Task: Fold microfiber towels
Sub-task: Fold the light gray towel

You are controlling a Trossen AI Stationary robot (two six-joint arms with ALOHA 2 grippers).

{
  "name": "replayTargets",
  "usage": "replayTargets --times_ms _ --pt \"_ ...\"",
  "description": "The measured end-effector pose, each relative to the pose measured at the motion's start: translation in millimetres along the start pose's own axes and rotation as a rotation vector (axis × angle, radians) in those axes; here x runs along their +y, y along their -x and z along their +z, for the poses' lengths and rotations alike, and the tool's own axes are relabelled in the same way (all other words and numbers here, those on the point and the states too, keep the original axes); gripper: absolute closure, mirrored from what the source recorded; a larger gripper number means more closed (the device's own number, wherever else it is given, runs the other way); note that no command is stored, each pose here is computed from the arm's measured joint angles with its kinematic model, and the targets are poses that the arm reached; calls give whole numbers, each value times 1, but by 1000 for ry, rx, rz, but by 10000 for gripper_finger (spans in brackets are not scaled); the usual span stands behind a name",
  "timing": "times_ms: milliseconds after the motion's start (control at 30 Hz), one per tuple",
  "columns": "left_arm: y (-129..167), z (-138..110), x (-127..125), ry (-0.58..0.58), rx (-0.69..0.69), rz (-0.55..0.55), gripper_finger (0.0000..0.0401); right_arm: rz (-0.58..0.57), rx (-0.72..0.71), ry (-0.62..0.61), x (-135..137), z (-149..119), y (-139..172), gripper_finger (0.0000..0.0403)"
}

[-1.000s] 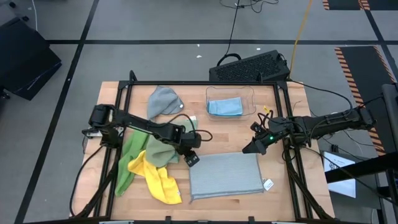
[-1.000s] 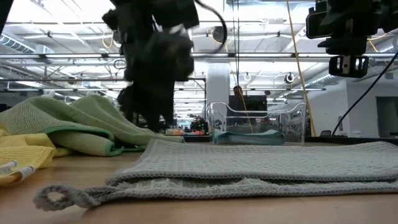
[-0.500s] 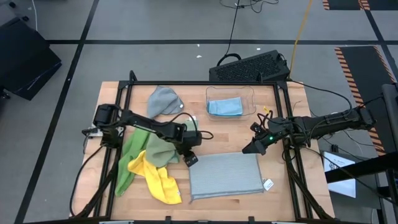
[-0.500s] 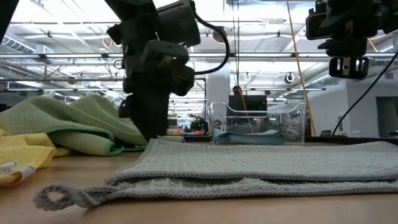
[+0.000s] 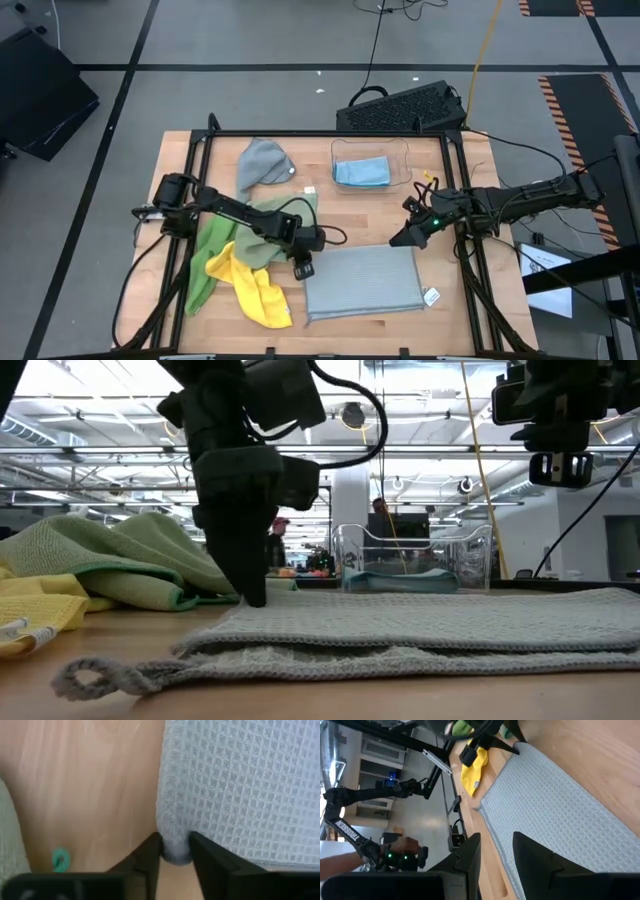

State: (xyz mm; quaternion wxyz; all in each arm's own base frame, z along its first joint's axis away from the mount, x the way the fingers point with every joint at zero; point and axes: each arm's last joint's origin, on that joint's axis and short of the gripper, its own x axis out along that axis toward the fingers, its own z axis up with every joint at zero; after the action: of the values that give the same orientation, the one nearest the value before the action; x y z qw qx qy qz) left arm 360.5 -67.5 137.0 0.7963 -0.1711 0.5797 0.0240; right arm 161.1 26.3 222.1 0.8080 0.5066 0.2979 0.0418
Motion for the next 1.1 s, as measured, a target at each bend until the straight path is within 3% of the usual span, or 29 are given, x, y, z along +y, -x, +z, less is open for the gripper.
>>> replayTargets --times_ms 167,467,733,867,1100 --pt "5 1 -12 -93 -38 -4 388 -25 -80 -33 0 5 -6 298" --pt "32 6 -48 -140 -47 118 394 -17 -98 103 -8 17 -55 286" --pt "59 15 -78 -222 -125 158 392 65 -212 351 -17 29 -97 207" --pt "64 15 -83 -232 -135 173 390 93 -114 392 -31 35 -118 182" --pt "65 17 -83 -258 -144 183 389 188 19 526 -26 56 -161 189"
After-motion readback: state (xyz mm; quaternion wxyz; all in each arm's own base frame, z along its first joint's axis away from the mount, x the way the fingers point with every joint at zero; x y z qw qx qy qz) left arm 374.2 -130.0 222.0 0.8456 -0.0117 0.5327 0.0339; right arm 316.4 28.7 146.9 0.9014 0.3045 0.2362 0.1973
